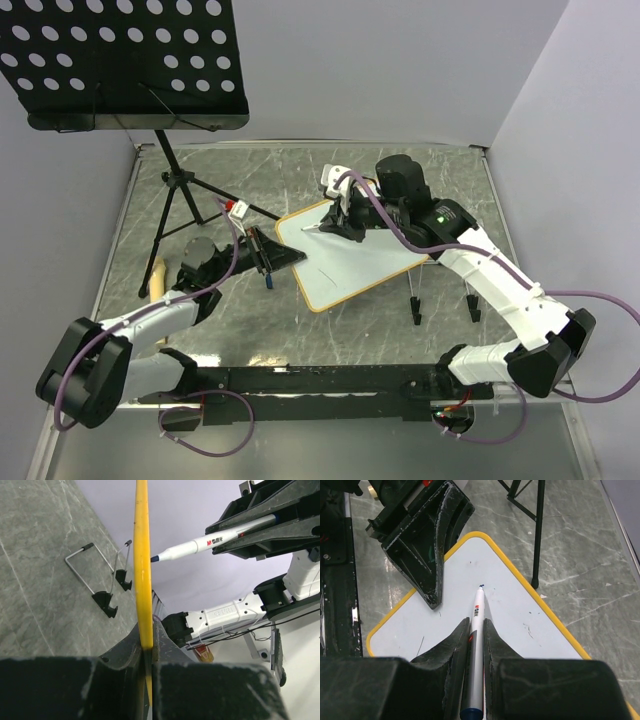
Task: Write a sentence on the whiteboard
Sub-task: Adjust the whiteboard at the corner of the board.
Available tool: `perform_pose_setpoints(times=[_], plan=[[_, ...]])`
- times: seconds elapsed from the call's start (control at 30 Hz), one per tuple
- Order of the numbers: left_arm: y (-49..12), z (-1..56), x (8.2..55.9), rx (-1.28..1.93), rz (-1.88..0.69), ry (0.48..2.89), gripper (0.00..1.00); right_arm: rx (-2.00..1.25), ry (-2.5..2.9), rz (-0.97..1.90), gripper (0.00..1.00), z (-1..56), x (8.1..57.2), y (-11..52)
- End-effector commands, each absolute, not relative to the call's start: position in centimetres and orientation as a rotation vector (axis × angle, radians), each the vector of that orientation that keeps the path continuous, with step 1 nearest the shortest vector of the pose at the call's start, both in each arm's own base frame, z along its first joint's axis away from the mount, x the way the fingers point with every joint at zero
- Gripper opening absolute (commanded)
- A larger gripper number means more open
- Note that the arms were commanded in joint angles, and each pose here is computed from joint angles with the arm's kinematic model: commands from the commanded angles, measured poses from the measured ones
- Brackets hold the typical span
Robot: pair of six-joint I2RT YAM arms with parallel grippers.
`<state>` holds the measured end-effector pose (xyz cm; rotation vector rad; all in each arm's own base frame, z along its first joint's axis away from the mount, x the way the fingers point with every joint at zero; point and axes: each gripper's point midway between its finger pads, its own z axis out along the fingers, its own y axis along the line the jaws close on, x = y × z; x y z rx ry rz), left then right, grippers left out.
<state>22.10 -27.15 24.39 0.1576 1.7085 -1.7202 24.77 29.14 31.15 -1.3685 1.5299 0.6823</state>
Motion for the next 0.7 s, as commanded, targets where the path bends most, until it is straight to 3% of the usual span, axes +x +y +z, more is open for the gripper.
perform_pose_setpoints(times=[0.0, 0.67], plan=[[-26.8, 28.4, 21.6, 0.218, -1.763, 1.521, 0.01, -1.356, 1.433, 0.698, 0.0, 34.6, 24.0, 29.4], [-27.0, 28.1, 21.9, 0.146, -1.809, 1.553, 0.01, -1.342, 1.461, 0.651, 0.0, 33.4, 25.2, 29.5]])
